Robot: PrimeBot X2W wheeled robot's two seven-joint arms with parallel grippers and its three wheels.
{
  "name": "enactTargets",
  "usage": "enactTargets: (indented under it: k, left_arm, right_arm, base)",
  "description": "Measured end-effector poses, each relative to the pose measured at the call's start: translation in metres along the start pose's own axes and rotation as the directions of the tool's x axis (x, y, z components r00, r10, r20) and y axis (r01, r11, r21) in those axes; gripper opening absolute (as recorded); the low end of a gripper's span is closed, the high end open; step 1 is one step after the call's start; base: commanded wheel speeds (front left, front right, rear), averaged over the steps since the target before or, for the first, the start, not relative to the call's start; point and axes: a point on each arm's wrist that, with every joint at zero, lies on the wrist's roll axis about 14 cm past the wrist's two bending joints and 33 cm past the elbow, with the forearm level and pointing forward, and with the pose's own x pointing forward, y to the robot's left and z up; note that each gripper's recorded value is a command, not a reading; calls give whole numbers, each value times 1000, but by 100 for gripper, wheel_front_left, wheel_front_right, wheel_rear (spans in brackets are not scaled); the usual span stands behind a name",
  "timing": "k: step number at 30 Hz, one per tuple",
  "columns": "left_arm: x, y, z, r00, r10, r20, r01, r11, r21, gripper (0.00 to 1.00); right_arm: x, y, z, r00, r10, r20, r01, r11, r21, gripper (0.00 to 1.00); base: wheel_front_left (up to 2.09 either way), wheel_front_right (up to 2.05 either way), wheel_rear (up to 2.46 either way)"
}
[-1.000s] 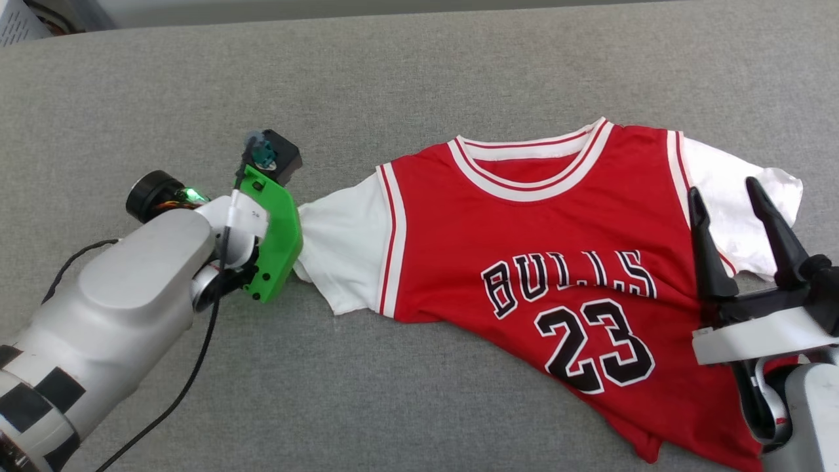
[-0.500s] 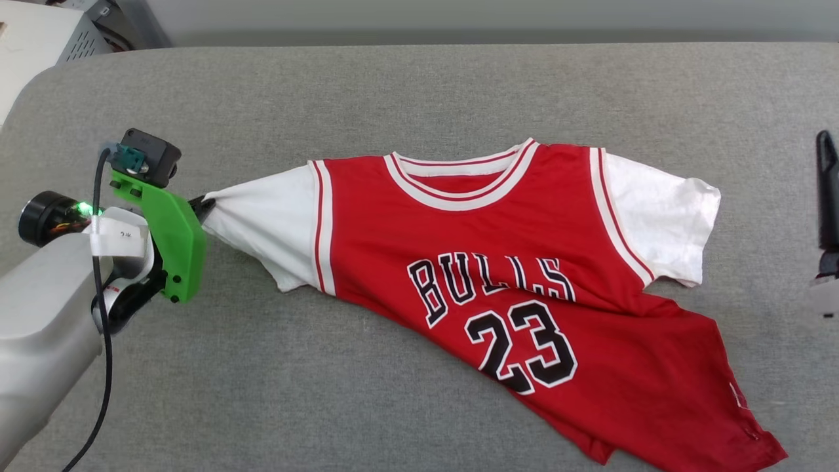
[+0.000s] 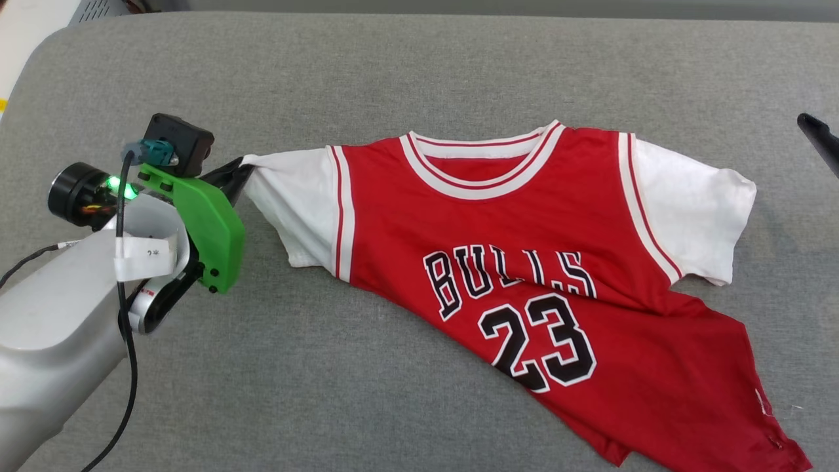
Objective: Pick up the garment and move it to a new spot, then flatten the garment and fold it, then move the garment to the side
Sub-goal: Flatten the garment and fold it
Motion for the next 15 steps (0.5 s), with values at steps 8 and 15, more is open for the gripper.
enactTargets:
  k: [8, 15]
  left_arm:
    - [10, -4, 7, 999, -3, 45, 2, 1000, 21, 0]
    - [21, -1, 5, 998, 0, 56, -1, 1000, 18, 0]
  right_arm:
    - [28, 1, -67, 913, 71, -402, -46, 996, 71, 100]
    - [65, 19, -95, 868, 131, -479, -76, 988, 133, 100]
  base:
    - [0, 0, 0]
    - [0, 0, 0]
